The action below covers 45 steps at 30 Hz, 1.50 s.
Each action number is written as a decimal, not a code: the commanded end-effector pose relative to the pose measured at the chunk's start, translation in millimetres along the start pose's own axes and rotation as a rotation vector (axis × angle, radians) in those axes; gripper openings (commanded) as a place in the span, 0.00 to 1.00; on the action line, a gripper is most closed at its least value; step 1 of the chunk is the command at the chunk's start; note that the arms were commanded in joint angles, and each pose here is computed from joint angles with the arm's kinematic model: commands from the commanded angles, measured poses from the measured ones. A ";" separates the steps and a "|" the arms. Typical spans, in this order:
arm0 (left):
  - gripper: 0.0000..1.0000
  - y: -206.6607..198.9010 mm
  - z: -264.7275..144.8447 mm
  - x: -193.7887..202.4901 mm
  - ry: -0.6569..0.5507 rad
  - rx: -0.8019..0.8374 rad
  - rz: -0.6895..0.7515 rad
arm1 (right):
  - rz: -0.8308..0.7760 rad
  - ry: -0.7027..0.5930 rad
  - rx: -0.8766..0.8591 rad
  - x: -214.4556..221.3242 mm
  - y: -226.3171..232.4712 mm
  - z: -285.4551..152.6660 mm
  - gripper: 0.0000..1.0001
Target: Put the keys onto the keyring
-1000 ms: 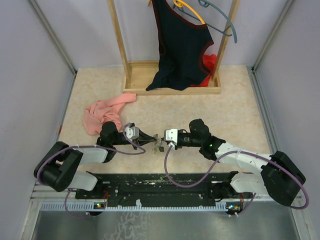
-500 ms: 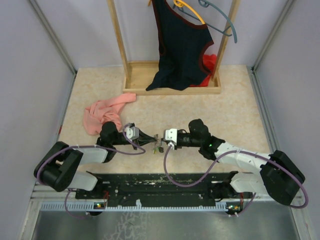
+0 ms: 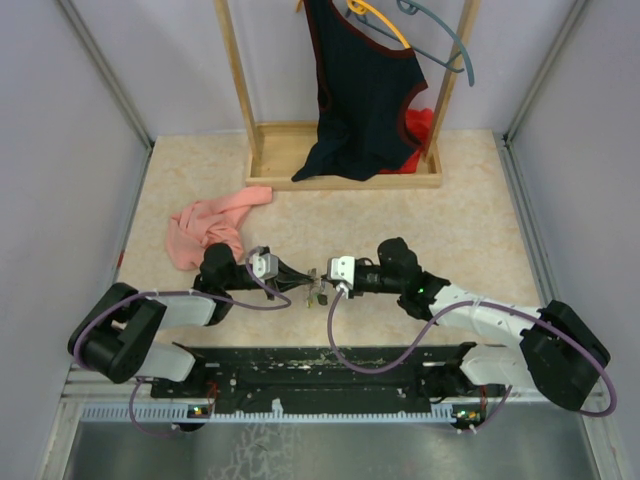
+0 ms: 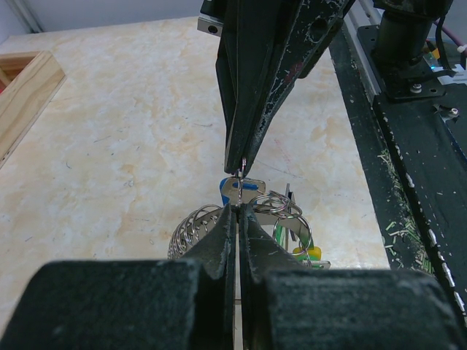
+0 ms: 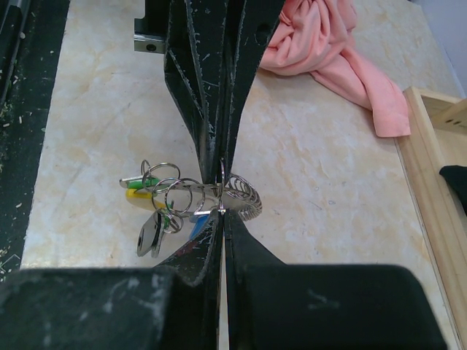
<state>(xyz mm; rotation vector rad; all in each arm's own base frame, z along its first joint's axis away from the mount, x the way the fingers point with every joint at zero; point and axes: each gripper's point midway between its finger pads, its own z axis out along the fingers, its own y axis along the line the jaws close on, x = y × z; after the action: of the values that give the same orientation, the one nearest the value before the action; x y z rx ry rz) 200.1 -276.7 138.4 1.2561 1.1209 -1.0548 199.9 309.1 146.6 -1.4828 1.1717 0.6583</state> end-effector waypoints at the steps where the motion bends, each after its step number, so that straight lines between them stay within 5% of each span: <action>1: 0.01 -2.0 3.6 -8.5 -0.025 0.033 0.027 | -0.046 -0.089 0.017 -33.8 -14.8 5.9 0.00; 45: 0.01 8.5 8.7 -6.0 0.088 -0.069 0.104 | -0.004 -0.012 -0.024 -40.4 -15.4 6.9 0.00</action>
<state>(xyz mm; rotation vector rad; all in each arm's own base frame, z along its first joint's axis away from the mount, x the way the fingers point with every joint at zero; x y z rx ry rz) 204.6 -282.8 137.7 1.2923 1.1594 -0.9184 203.2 312.3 142.2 -1.5107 1.2901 0.6658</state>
